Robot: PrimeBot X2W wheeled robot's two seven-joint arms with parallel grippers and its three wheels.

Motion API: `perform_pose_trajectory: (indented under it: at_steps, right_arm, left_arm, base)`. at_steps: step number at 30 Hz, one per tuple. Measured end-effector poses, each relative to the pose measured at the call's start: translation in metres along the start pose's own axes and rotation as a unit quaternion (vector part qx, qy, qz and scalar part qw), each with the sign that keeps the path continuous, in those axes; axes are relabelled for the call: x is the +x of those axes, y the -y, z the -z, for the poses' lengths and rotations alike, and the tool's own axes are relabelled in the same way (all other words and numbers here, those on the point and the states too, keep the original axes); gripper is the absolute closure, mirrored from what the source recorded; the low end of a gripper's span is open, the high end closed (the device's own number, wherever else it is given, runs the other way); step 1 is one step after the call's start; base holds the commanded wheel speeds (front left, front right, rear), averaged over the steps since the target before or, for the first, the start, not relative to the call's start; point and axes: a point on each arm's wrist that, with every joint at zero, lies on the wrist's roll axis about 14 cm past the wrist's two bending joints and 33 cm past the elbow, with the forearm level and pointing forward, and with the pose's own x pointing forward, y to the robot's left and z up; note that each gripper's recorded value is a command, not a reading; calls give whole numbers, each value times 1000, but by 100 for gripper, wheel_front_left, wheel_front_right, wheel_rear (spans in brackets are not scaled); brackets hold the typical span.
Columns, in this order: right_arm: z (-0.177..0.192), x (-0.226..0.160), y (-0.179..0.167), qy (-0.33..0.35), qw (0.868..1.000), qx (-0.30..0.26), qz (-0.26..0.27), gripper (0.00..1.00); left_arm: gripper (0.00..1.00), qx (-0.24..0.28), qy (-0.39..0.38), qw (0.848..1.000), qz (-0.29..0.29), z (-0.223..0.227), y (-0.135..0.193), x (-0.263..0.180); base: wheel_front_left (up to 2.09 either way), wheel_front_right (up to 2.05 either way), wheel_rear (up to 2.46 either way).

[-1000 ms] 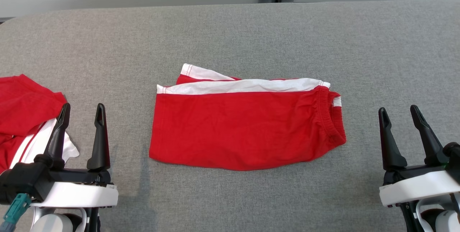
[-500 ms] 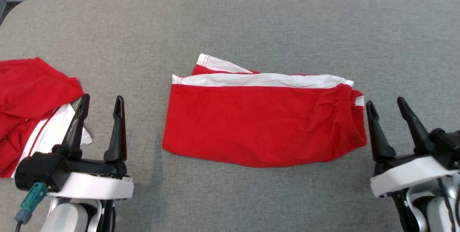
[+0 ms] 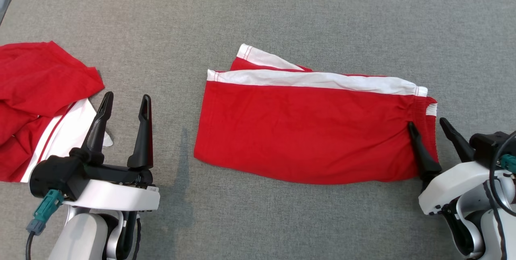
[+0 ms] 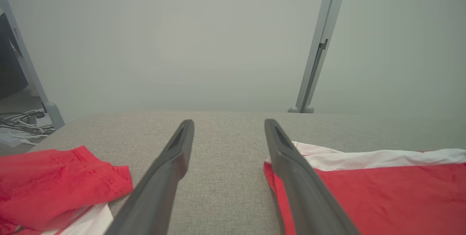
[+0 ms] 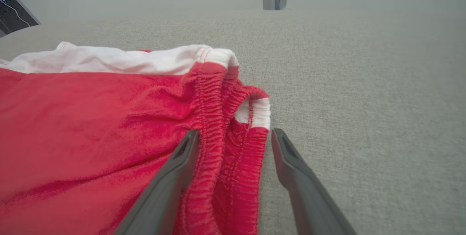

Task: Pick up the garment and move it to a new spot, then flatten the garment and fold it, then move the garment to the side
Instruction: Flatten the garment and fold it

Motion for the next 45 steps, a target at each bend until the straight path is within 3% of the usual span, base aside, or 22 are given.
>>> perform_pose_trajectory:
  at_steps: [7,15,16,17,19,20,29,38,45]
  right_arm:
    - [14,0,13,-22,999,18,16,0]
    - [28,10,3,-54,998,43,-9,0]
    - [29,11,1,-56,997,43,-13,9]
    - [28,12,0,-56,997,44,-17,36]
    - [28,13,-4,-57,997,46,-25,71]
    - [28,13,-6,-58,997,47,-30,100]
    - [27,4,0,-57,994,88,-28,100]
    - [25,-21,52,-46,989,134,36,100]
    - [-3,-21,28,-25,976,214,-12,100]
  left_arm:
    - [0,-5,-9,1000,5,9,2,5]
    - [0,-3,-12,1000,8,14,3,12]
    - [0,-3,-12,1000,10,15,3,13]
    - [0,-3,-13,1000,11,16,4,13]
    - [0,-2,-14,1000,11,17,4,14]
    - [0,-3,-14,1000,11,17,4,15]
    - [0,-4,-9,1000,21,16,9,19]
    - [0,-6,-3,1000,25,12,12,21]
    - [0,-6,3,1000,27,8,15,21]
  base:
    - [0,0,0]
    - [0,0,0]
    - [0,0,0]
    - [0,0,0]
    - [0,0,0]
    - [0,0,0]
    - [0,0,0]
    - [0,0,0]
    - [0,0,0]
